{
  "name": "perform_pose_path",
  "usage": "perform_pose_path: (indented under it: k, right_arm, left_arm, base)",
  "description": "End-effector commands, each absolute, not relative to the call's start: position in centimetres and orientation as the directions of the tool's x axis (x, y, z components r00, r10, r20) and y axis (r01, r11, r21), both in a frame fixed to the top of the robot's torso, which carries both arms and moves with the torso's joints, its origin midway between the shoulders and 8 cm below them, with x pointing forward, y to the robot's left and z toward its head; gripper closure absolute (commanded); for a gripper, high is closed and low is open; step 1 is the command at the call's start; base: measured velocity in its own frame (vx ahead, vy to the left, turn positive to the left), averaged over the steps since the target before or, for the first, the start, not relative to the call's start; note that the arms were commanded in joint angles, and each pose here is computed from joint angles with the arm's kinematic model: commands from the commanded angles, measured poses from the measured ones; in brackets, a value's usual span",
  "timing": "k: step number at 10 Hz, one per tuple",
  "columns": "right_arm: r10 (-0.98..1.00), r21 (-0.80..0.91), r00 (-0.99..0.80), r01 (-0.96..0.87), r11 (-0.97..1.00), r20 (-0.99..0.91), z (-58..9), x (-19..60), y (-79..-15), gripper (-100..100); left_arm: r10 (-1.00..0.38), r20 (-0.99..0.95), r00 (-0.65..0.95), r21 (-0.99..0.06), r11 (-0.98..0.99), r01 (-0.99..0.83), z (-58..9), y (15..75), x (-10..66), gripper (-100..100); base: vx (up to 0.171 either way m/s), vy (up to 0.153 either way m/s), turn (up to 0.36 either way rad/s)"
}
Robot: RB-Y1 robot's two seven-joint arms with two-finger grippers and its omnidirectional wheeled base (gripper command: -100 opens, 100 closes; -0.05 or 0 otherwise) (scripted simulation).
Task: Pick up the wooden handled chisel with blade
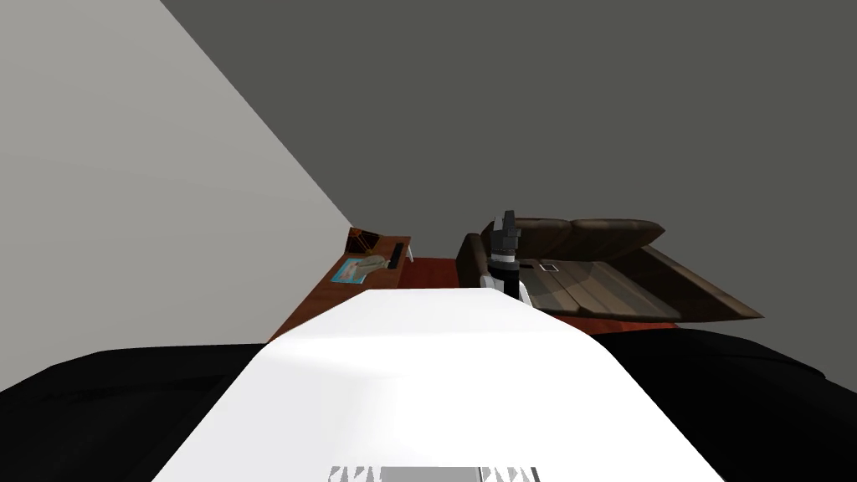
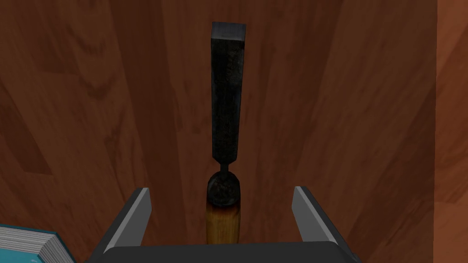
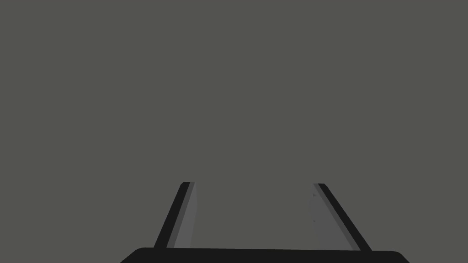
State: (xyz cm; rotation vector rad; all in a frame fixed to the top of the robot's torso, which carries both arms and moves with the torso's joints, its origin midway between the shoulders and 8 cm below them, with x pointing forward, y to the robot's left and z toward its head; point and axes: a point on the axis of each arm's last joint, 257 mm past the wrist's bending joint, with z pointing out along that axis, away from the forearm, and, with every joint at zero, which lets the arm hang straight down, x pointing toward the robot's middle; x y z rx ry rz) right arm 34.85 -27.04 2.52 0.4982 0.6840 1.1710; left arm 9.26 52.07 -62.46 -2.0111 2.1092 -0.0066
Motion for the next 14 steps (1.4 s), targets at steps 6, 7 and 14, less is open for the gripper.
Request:
perform_pose_path:
  k: [6,7,14]
  right_arm:
    - [0.947,0.678,0.23,-0.661,0.322,-0.225,2.5,34.9,-27.0,0]
    - [0.947,0.678,0.23,-0.661,0.322,-0.225,2.5,34.9,-27.0,0]
    - [0.947,0.678,0.23,-0.661,0.321,-0.225,2.5,34.9,-27.0,0]
  left_arm:
    - [-0.987,-0.16,-0.028,-0.156,0.053,-0.986,-63.7,50.1,9.5,-100]
    - [-0.987,-0.16,-0.026,-0.156,0.051,-0.986,-64.2,49.2,9.7,-100]
    - [-0.987,-0.159,-0.024,-0.157,0.049,-0.986,-64.6,48.3,10.0,100]
  base:
    - [-0.002,0.044,-0.012]
    - [-0.015,0.062,-0.022]
    - [-0.003,0.025,-0.007]
